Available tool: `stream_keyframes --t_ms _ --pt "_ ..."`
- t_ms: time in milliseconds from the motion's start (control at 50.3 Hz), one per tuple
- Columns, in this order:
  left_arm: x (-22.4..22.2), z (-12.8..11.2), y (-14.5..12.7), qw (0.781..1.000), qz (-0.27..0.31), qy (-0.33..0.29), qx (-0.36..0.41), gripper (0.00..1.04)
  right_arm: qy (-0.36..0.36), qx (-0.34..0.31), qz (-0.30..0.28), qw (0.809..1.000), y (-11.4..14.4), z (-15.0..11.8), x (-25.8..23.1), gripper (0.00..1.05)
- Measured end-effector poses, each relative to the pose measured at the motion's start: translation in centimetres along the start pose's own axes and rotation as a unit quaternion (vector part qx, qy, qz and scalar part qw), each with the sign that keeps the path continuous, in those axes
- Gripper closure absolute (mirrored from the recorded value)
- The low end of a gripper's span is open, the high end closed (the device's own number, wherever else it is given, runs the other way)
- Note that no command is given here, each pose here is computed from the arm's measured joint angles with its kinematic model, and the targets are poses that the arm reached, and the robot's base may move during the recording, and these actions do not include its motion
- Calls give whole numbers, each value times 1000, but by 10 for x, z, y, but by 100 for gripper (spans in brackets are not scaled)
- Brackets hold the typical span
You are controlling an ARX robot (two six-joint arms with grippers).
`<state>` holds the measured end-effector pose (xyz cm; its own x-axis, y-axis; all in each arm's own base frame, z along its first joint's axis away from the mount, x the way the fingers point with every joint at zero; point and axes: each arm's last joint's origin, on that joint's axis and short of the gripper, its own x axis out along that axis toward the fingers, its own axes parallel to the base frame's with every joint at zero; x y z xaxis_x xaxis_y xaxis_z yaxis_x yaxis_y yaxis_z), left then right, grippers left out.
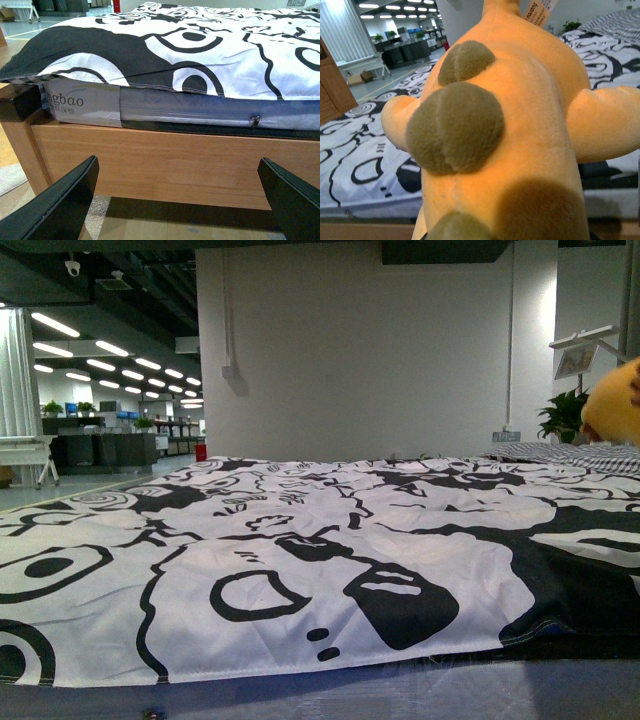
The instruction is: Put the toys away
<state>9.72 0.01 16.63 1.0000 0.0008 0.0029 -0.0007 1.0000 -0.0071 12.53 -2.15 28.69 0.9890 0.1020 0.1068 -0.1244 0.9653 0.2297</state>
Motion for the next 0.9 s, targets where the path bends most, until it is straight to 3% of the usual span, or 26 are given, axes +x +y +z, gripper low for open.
stream_keyframes --t_ms 179,517,895 --pt "0 0 0 1000 0 0 0 6 4 6 -22 1000 1 -37 -26 85" --pt "0 0 0 1000 0 0 0 6 -34 -56 -54 996 -1 -90 -34 85" --pt "0 0 0 1000 0 0 0 6 -29 -53 -43 997 1 -101 -35 85"
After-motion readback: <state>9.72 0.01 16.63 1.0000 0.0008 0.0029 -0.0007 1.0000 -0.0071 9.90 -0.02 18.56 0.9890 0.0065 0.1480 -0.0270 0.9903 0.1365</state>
